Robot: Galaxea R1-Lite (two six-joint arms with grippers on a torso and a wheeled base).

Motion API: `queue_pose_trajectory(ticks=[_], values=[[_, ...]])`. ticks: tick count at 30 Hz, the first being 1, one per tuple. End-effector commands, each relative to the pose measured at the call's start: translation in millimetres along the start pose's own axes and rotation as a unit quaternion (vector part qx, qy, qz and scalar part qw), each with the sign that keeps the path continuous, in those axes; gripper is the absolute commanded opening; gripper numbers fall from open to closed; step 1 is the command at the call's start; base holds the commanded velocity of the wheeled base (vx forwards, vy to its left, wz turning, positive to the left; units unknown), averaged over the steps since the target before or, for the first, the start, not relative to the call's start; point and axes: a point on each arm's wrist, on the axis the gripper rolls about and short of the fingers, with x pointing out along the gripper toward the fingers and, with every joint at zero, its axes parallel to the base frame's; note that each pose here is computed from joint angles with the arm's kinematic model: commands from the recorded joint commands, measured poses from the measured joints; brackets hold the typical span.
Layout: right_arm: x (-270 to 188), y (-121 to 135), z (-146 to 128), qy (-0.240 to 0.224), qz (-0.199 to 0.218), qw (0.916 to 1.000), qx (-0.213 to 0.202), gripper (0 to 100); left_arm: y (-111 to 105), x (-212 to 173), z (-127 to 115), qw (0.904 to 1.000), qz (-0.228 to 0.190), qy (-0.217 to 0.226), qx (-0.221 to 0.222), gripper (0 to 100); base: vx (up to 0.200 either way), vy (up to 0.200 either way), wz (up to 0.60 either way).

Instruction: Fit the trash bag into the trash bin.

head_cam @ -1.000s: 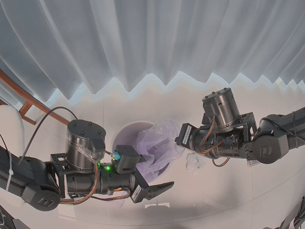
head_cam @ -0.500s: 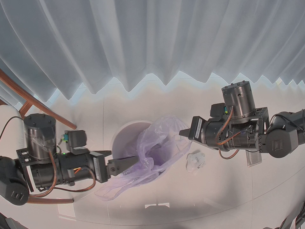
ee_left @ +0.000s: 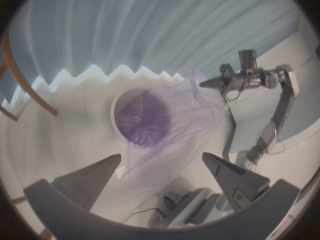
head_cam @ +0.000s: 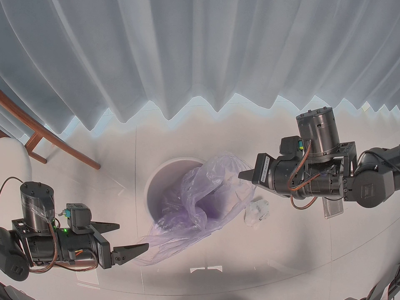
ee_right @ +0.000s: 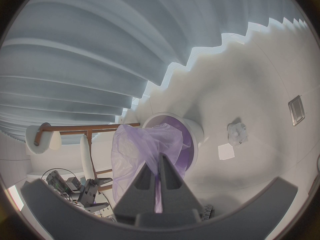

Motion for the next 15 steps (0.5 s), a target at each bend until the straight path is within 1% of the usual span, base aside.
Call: queue_pose_trajectory(ticks=[1,5,7,10,15], values=[[-1,1,-1,0.000,0.000,1.0000,0.001,0,22,3,-14,0.9992,0.007,0.035,0.020,100,0.000,0.000,0.00],[0,2,0,-0.002,0.002,1.0000,0.001,0,31,14,-12,0.9992,0.000,0.031,0.027,100,0.000,0.000,0.00],[-1,1,0,-0.002,0.001,1.0000,0.001,0,36,22,-11,0.9991,-0.014,0.022,0.033,100,0.000,0.000,0.00],[0,1,0,-0.002,0.001,1.0000,0.002,0,43,39,-14,0.9966,-0.045,0.015,0.068,100,0.000,0.000,0.00],[1,1,0,-0.002,0.000,1.0000,0.004,0,55,63,-21,0.9888,-0.066,0.008,0.134,100,0.000,0.000,0.00]])
